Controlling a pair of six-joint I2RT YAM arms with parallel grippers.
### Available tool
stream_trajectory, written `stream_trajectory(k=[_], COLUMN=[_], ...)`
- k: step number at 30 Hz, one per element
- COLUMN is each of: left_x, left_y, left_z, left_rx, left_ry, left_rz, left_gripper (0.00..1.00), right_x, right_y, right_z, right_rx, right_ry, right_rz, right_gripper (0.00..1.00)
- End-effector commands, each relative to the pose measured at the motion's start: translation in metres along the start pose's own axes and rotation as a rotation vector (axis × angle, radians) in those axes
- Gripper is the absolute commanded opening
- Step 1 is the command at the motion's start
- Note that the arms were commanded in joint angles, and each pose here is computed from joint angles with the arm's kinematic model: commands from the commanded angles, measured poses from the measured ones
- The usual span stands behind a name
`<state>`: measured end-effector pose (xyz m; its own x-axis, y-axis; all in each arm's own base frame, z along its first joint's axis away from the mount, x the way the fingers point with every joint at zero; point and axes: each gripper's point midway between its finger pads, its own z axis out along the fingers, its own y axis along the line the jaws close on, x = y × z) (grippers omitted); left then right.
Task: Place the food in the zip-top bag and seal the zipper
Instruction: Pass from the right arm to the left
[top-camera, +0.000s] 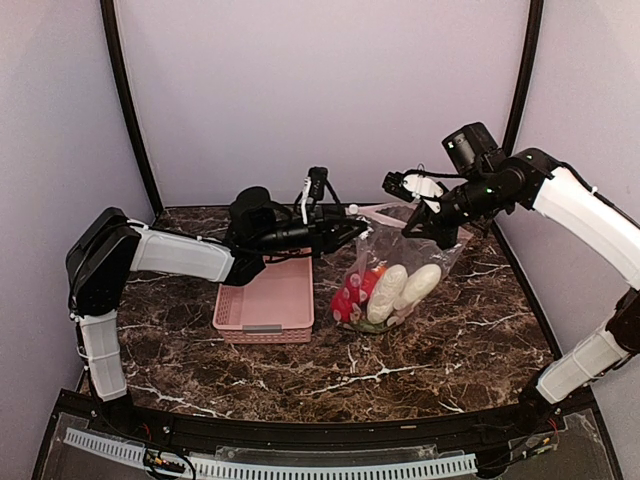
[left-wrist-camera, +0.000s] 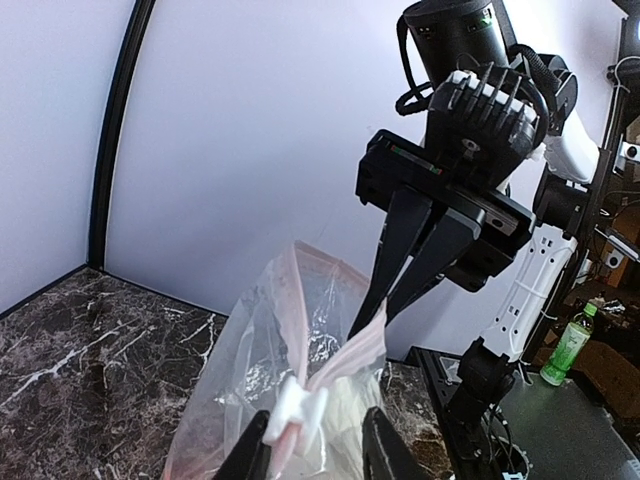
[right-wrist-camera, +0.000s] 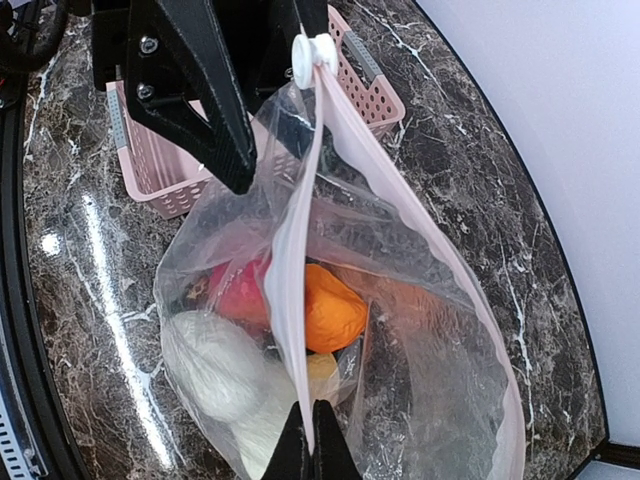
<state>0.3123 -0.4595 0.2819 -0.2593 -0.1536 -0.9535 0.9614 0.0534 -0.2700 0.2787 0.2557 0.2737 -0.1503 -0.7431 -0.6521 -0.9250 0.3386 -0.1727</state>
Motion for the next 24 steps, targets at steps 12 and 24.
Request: stream_trajectory(k=[12, 24], left_x=[-0.011, -0.021], left_y=[-0.002, -0.011], left_z=[-0.008, -0.015], left_rx=[0.001, -0.055], left_ry=[-0.042, 0.021], left_rz=[-0.008, 0.03], left_gripper=[0.02, 0.01], right_x=[-0.002, -0.043], right_y=[-0.012, -0.009], right_z=[0.004, -0.03], right_rx=[0.038, -0.043], right_ry=[-0.009, -0.161], right_rz=[0.023, -0.051], right_gripper=[0.0, 0.15])
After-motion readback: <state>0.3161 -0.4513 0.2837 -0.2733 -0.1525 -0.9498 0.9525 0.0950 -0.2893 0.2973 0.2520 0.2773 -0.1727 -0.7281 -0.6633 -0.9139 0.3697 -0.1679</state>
